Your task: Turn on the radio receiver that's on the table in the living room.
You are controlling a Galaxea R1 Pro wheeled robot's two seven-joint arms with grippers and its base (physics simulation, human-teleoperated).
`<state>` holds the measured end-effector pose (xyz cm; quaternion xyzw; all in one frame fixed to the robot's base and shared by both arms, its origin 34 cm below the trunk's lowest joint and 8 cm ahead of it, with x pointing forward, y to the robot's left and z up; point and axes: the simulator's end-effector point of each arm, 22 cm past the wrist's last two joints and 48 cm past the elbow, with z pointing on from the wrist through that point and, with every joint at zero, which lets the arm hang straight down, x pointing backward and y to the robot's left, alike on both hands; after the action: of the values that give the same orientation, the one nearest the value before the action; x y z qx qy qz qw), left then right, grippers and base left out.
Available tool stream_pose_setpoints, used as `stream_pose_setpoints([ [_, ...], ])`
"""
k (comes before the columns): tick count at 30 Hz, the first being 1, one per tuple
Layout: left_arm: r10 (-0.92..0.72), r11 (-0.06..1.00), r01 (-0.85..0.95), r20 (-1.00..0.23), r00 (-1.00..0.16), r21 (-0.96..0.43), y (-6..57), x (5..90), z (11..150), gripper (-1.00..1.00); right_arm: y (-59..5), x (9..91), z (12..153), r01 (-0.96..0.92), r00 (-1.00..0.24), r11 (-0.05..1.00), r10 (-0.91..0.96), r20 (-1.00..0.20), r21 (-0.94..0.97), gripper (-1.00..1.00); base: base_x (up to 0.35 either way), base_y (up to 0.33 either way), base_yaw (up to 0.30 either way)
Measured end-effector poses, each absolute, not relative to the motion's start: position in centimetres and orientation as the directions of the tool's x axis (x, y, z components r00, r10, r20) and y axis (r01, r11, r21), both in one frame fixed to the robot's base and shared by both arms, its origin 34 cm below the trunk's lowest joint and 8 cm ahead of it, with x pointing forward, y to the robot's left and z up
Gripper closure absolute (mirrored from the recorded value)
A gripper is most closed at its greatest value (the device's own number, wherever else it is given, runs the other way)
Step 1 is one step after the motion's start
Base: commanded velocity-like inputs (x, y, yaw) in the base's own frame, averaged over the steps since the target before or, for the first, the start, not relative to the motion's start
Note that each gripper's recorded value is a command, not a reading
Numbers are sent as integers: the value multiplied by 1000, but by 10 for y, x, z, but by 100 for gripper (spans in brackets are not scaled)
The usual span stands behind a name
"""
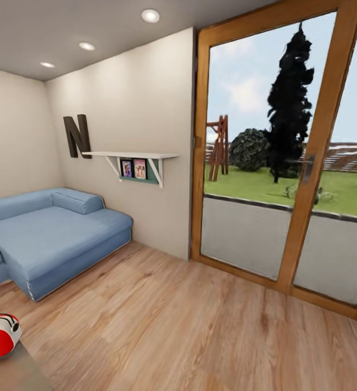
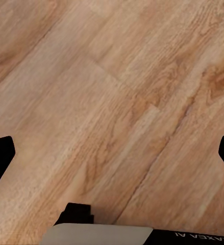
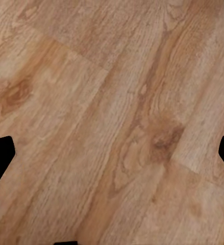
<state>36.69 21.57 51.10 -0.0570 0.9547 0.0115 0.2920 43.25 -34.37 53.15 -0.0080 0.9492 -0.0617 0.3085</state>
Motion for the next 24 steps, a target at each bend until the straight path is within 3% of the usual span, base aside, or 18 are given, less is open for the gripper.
stream_pose_setpoints([
  [14, -102, 993, -116, -559, -823, -11, 216, 367, 511, -100, -344, 433, 531, 24, -809, 992, -52, -585, -122, -100, 272, 0, 279],
  [24, -105, 993, -118, -558, -823, -13, 216, 367, 511, -100, -344, 432, 531, 24, -809, 992, -52, -585, -122, -100, 37, 0, 286],
])
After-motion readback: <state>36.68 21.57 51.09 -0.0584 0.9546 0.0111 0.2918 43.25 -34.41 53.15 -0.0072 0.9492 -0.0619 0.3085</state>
